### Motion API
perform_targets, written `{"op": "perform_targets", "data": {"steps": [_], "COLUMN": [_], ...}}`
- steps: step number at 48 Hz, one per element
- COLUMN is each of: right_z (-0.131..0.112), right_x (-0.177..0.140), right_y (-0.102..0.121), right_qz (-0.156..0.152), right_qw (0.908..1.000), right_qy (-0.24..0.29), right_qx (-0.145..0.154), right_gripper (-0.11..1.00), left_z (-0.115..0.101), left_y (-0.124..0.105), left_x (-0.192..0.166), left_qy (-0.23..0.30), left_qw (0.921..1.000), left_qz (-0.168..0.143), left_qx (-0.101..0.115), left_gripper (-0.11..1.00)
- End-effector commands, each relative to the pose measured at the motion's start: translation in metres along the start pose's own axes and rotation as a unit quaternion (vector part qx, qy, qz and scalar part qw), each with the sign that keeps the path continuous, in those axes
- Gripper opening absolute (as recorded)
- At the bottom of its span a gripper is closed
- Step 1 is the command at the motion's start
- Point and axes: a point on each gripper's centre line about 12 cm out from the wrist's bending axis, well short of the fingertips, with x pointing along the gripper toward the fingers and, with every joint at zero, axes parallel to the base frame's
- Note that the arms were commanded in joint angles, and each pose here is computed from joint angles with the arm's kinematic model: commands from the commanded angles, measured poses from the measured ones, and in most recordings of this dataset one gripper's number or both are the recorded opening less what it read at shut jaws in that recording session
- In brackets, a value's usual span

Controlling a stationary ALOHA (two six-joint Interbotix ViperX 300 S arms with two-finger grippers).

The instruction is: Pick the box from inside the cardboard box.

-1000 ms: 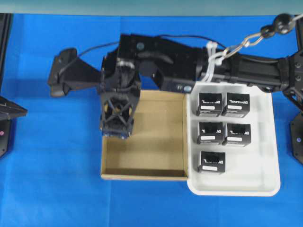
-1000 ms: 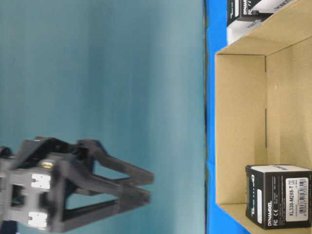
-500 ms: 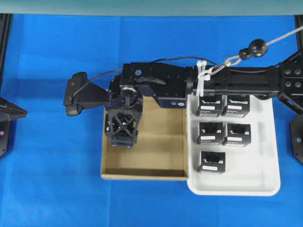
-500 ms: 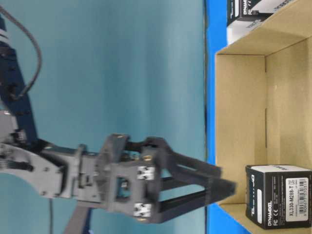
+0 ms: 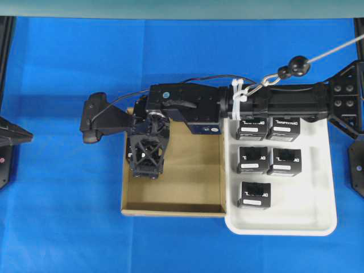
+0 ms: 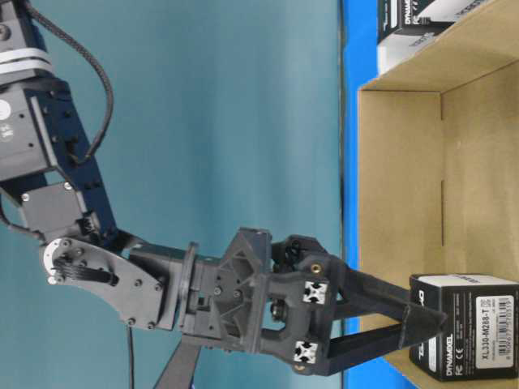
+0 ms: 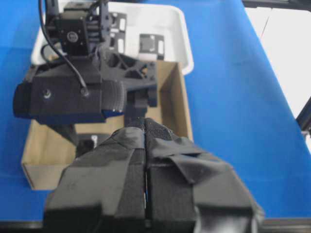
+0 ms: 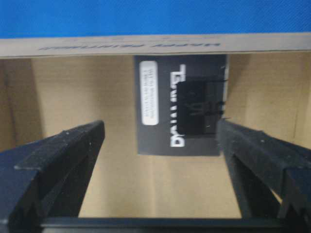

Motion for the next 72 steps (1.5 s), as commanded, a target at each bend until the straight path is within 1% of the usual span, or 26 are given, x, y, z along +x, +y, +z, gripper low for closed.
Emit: {"op": "perform_targets", "data": {"steps": [1,5,21,27,54,72], "right_z": [0.000,-0.001,0.002,0.005,0.003,0.004], "right_x": [0.005,0.005,0.004,0.004,0.034,0.039], "right_y": [-0.003,-0.005,-0.005,-0.007,-0.010,-0.008], "right_qz": [-0.008,-0.017,-0.017,-0.018,-0.020,-0.021], "right_qw": [0.9999,0.9998,0.9998,0.9997,0.9997,0.9995], "right_qy": [0.001,0.002,-0.002,-0.014,-0.013,-0.024], "right_qx": [-0.006,-0.010,-0.010,-0.010,-0.008,-0.001], "right_gripper": [0.99,0.99,0.99,0.99,0.99,0.99], "left_z": [0.009,0.009,0.009,0.009,0.008,0.007], "left_y": [-0.001,-0.001,-0.001,-0.001,-0.001,-0.001], "left_x": [0.000,0.000,0.000,0.000,0.001,0.002], "left_qy": [-0.009,-0.008,-0.008,-0.008,-0.005,-0.004], "left_qw": [1.0000,1.0000,1.0000,1.0000,1.0000,1.0000], "left_qz": [-0.001,-0.001,-0.002,-0.002,-0.001,-0.001], "left_qx": [0.000,0.000,-0.001,-0.001,-0.001,0.000], "left_gripper": [-0.07,-0.07,-0.07,-0.07,-0.07,-0.07]}}
